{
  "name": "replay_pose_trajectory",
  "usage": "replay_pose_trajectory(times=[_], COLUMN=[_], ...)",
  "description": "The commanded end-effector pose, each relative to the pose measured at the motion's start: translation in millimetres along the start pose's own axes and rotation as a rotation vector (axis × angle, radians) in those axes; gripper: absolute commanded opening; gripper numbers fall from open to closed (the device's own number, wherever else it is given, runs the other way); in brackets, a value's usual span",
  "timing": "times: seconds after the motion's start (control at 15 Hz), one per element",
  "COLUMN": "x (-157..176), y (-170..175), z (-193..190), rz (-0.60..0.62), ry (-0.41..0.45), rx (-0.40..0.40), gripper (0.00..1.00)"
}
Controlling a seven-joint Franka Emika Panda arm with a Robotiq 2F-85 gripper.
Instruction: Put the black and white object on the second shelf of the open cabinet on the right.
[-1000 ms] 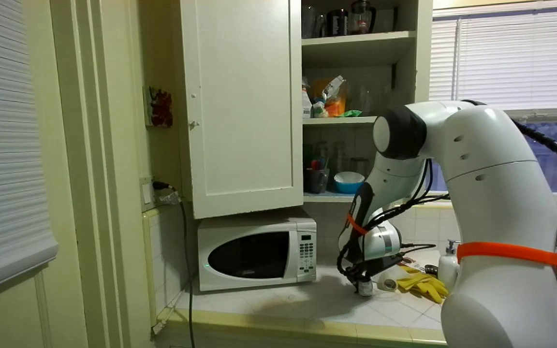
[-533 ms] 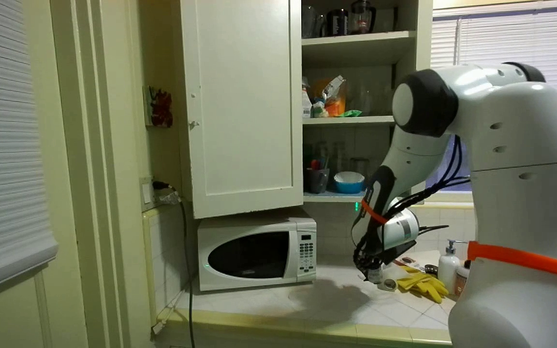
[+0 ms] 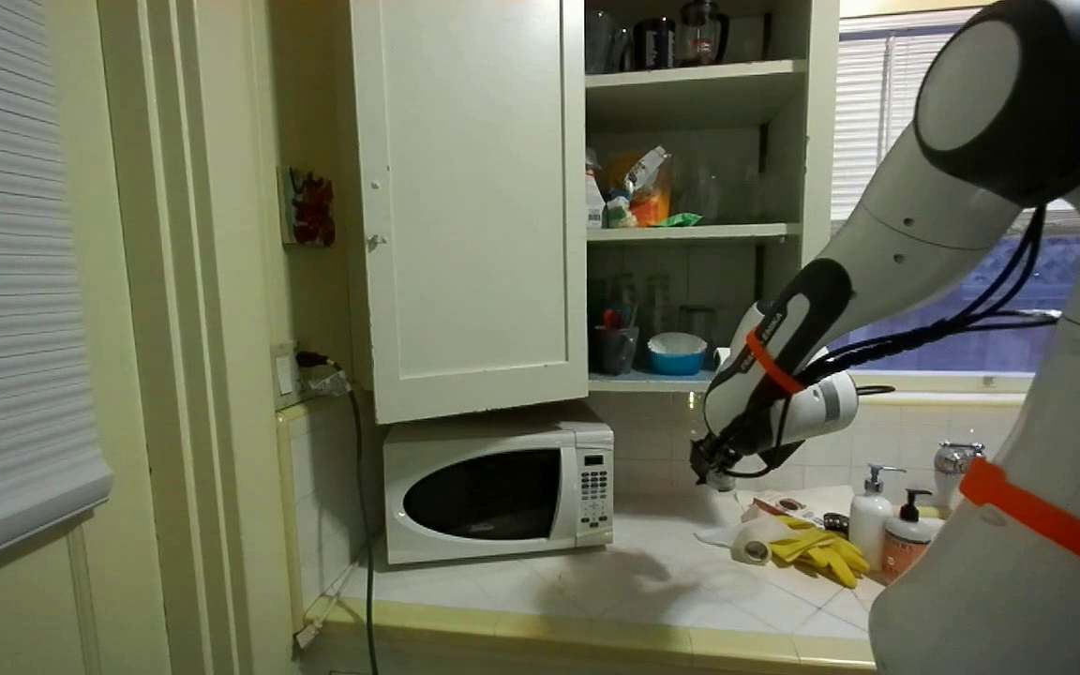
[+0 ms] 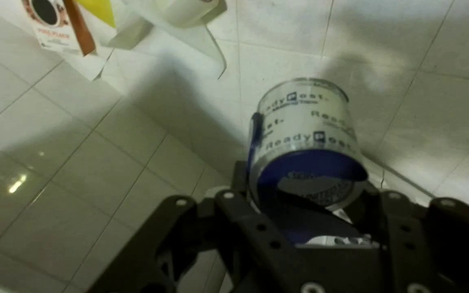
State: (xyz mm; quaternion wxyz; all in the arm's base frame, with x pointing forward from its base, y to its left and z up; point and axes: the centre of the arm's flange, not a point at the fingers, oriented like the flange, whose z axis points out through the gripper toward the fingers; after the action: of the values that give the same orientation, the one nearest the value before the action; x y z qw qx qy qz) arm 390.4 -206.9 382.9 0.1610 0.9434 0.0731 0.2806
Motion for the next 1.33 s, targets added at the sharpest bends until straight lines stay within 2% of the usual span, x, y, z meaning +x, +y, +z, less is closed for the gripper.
replay_pose_trajectory(times=[0.0,0.27,0.67,1.27], x=[3,25,69,93], y=[22,51,94,110], z=[-59,-90,-123,-206], rz=[0.013,0.049,0.099,0.063], ry=[0.099,0.201,0.266,0.443], rx=[-0.053,-0.130,-0.205,-0.293], gripper=[0.31,0.31,0.31,0.31])
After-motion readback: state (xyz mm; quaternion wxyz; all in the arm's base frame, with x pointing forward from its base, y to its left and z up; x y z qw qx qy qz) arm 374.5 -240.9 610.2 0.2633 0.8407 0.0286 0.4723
